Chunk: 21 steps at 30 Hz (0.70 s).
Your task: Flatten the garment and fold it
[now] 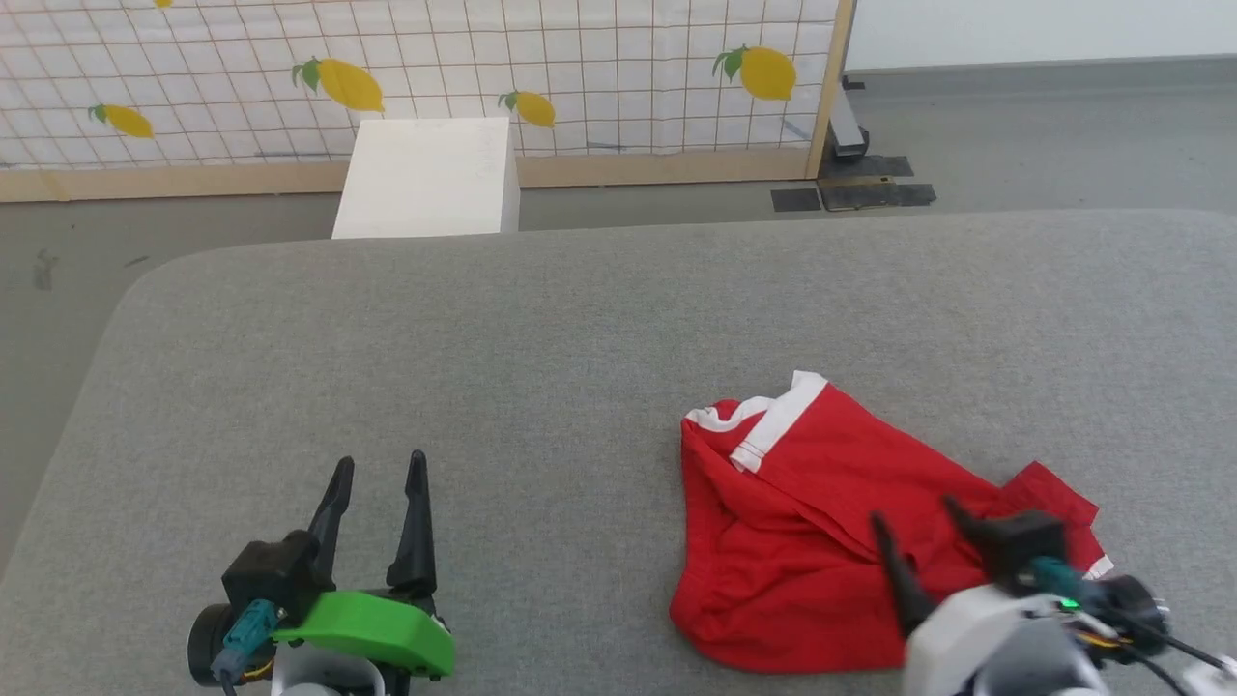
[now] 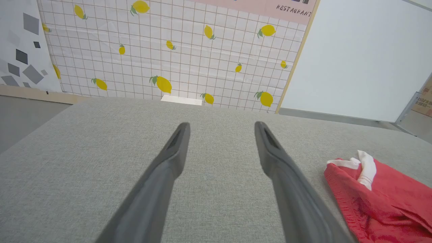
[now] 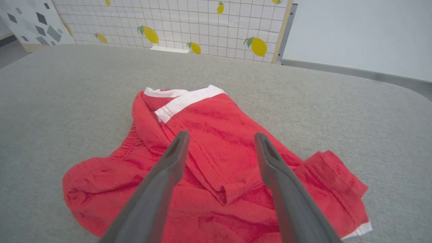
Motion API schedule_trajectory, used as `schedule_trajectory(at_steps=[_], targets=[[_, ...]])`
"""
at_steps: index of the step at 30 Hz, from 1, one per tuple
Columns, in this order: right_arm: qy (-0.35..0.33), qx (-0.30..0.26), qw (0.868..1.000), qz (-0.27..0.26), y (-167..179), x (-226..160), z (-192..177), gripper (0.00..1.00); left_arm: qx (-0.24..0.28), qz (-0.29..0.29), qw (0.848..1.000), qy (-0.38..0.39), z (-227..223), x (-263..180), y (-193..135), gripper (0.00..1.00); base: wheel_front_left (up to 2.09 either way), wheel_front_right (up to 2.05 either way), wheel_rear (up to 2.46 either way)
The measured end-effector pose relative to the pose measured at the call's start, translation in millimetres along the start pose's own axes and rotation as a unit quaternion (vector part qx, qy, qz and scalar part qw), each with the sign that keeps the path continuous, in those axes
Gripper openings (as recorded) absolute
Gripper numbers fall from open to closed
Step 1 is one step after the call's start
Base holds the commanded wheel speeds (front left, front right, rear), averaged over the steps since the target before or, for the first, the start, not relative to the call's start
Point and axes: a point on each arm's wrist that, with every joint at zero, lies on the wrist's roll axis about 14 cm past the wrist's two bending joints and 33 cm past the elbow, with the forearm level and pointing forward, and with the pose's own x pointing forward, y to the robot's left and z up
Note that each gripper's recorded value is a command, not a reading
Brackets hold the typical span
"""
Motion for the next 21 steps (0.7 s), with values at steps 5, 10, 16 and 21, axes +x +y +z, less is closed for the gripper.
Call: schedule_trajectory(at_steps=[5, 10, 16, 21], targets=[[0.091, -0.030, 0.995, 0.037, 20, 13, -25, 1.00, -0.001, -0.002, 1.000, 0.005, -4, 3, -1, 1.00, 0.00, 0.00, 0.00], [0.182, -0.063, 0.980, 0.047, 19, 32, -50, 1.00, -0.002, 0.005, 1.000, 0.011, -8, 6, 4, 1.00, 0.00, 0.00, 0.00], [0.233, -0.117, 0.961, 0.091, 34, 56, -62, 1.00, -0.001, 0.018, 1.000, 0.013, -11, 11, 14, 1.00, 0.00, 0.00, 0.00], [0.280, -0.130, 0.943, 0.127, 44, 74, -73, 0.29, 0.001, 0.026, 1.000, 0.016, -14, 16, 20, 1.00, 0.00, 0.00, 0.00]])
